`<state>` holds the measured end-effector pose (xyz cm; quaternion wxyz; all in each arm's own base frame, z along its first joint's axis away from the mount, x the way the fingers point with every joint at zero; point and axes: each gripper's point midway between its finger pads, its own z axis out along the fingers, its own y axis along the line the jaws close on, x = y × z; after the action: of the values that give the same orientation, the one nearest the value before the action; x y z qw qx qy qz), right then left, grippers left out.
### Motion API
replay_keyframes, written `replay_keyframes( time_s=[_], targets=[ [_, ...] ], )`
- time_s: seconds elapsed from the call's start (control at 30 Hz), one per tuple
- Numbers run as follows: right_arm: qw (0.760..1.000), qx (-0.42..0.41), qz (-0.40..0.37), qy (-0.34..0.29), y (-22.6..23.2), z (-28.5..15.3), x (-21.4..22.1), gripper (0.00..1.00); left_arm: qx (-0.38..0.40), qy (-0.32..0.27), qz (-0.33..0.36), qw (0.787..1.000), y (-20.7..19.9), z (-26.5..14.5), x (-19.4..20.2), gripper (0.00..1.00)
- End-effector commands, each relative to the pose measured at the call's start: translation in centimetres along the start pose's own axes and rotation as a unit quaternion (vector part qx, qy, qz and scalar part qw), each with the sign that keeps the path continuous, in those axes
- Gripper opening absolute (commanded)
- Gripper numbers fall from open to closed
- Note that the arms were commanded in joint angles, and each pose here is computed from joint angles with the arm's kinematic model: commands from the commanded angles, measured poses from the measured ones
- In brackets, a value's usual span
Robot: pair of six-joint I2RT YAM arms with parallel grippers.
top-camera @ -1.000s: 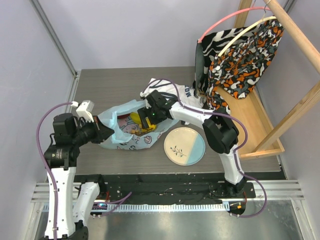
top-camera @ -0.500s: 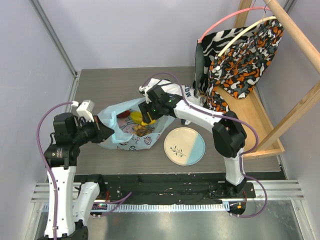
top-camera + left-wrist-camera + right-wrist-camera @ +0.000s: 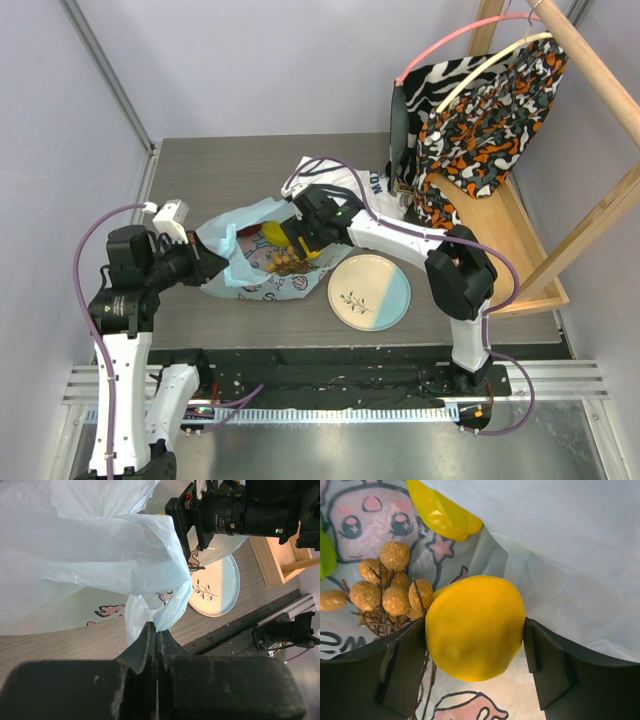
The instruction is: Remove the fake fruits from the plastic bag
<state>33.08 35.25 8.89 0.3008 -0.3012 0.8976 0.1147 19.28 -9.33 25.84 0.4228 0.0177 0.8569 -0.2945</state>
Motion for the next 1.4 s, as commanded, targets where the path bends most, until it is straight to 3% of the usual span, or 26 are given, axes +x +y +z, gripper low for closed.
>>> replay_keyframes(
  time_s=[0.0, 0.23, 0.73, 1.17, 1.37],
  targets=[
    [0.996, -0.025, 0.062, -0.064, 0.5, -3.1, -4.5, 0.84, 0.019, -0.016, 0.019, 1.0, -0.9, -0.2, -1.0, 0.0],
    [0.99, -0.086, 0.102, -0.044, 1.2, -3.4, -3.5, 0.97, 0.03, -0.008, 0.017, 0.999, -1.2, -0.3, -0.7, 0.0],
    [0.987, 0.017, 0.145, -0.063, -3.9, -0.6, -5.6, 0.82, 0.024, -0.004, 0.018, 1.0, -1.0, -0.1, -0.9, 0.0],
    [0.994, -0.02, 0.109, -0.007, -0.9, 3.9, -2.8, 0.83, 0.018, 0.001, 0.011, 1.0, -0.6, 0.2, -1.0, 0.0],
    [0.992, -0.068, 0.105, 0.009, 2.3, 3.0, -2.7, 0.89, 0.019, 0.003, 0.012, 1.0, -0.6, 0.3, -1.0, 0.0]
  ],
)
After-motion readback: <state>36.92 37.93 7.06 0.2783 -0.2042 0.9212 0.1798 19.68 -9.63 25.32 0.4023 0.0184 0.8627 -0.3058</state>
